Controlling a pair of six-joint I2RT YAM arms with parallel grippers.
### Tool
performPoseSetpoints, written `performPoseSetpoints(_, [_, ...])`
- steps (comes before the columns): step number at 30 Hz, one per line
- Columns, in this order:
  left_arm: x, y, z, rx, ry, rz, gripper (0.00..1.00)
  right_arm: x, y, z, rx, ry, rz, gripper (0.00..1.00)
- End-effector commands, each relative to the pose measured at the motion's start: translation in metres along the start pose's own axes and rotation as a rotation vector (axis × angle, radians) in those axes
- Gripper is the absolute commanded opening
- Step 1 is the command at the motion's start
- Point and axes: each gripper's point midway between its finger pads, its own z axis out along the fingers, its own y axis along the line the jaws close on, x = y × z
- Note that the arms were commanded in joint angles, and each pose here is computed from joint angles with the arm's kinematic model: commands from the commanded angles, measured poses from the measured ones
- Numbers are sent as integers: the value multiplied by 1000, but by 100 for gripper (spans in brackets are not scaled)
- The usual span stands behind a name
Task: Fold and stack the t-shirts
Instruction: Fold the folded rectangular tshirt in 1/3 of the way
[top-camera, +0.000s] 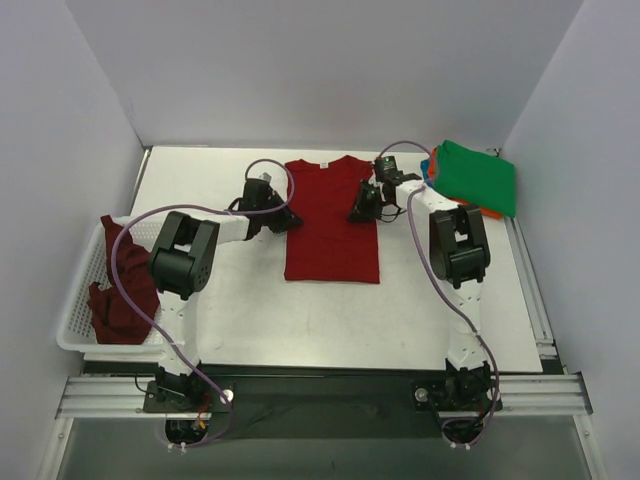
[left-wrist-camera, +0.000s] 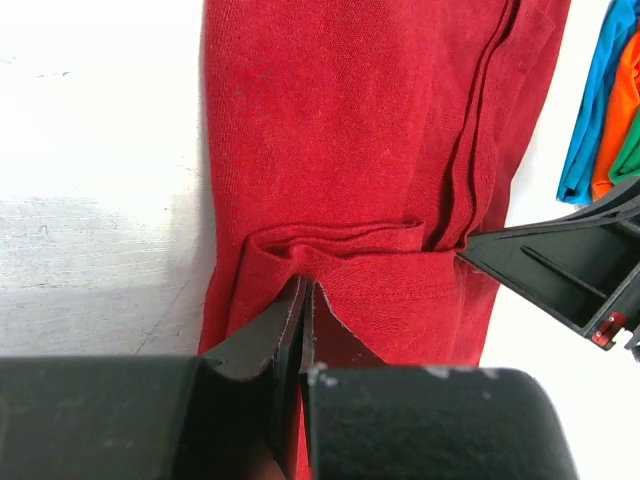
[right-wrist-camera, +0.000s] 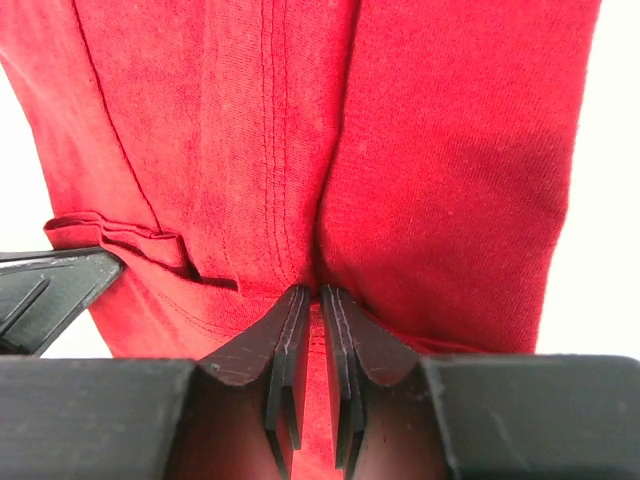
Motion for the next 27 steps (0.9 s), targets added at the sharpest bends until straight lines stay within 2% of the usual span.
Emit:
performPoseSetpoints(1, [-3, 8, -6, -21, -10, -1, 1, 6, -25, -3, 57, 25, 18, 15])
performPoseSetpoints(4, [-9, -14, -9, 48, -1, 43, 3, -10, -3, -20, -14, -10, -16, 19])
performPoseSetpoints(10, [-27, -68, -37, 184, -16, 145, 27, -47, 38, -81, -96, -121, -48, 29])
performPoseSetpoints(13, [-24, -84, -58, 205, -29, 146, 28, -36, 47, -106, -91, -137, -54, 31])
performPoseSetpoints(14, [-10, -77, -60, 189, -10, 141, 28, -21, 42, -113, -70, -129, -49, 30])
performPoseSetpoints(16, [3, -83, -73, 186, -9, 140, 28, -4, 47, -125, -78, -128, -43, 30])
performPoseSetpoints(18, [29, -76, -82, 160, 22, 133, 22, 32, 36, -115, -58, -74, -32, 29])
performPoseSetpoints(20, [47, -66, -86, 138, 35, 130, 15, 48, 41, -116, -94, -80, -34, 28])
performPoseSetpoints(21, [64, -56, -90, 119, 56, 132, 14, 68, 28, -108, -82, -42, -17, 28])
performPoseSetpoints(24, [88, -31, -92, 58, 61, 144, 13, 84, 20, -103, -94, -33, -8, 28])
performPoseSetpoints(27, [109, -16, -87, 66, 92, 135, 10, 109, -2, -92, -57, 16, 16, 26])
